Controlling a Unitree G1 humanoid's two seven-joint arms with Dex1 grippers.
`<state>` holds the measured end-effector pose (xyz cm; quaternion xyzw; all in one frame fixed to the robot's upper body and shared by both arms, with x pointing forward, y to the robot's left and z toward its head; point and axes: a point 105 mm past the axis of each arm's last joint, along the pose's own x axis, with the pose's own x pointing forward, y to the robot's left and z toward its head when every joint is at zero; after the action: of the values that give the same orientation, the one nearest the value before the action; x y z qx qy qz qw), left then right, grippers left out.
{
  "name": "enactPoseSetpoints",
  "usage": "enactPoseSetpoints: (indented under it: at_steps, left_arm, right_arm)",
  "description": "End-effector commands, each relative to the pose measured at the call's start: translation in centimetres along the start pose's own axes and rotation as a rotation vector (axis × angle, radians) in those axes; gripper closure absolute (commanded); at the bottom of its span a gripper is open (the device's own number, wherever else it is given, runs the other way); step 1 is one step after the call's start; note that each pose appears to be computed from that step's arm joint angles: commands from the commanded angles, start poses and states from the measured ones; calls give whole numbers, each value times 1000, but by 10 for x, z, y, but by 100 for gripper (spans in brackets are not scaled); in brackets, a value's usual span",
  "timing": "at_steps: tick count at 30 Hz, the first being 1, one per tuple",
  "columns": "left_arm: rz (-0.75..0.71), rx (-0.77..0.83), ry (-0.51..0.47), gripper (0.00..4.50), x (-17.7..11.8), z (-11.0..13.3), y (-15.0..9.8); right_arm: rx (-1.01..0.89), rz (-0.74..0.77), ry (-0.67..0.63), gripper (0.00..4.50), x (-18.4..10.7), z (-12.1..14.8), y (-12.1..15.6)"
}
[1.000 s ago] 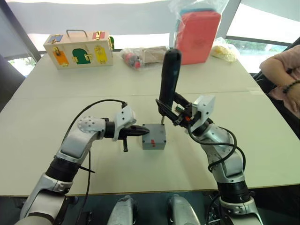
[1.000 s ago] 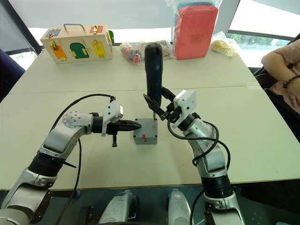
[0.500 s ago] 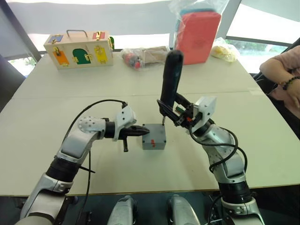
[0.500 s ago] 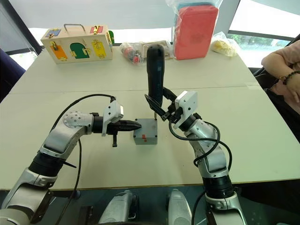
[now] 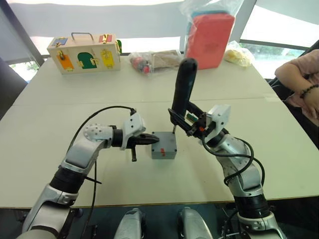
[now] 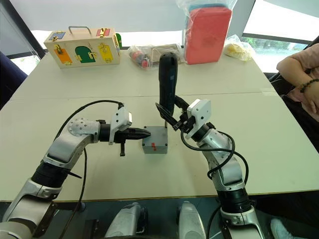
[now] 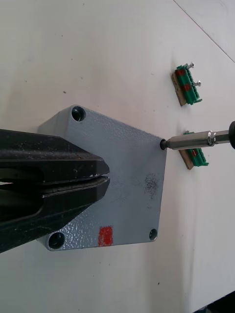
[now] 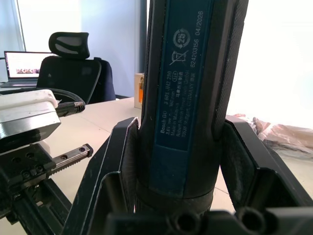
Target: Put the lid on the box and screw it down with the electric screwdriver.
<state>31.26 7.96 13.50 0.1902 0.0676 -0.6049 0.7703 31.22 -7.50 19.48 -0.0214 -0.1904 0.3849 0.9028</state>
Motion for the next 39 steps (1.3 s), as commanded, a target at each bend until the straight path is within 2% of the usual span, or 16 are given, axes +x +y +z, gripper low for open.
enactPoseSetpoints:
  at_steps: [1, 27, 39]
  left_arm:
    - [-15, -16, 31, 450, 3, -8, -3]
    - [-27, -15, 46, 450, 7, -17, -10]
    - [-25, -31, 60, 450, 8, -25, -12]
  right_arm:
    - [71, 6, 155, 264, -5, -36, 10]
    - [147, -13, 417, 264, -33, -83, 20]
    - [179, -36, 476, 264, -35, -89, 19]
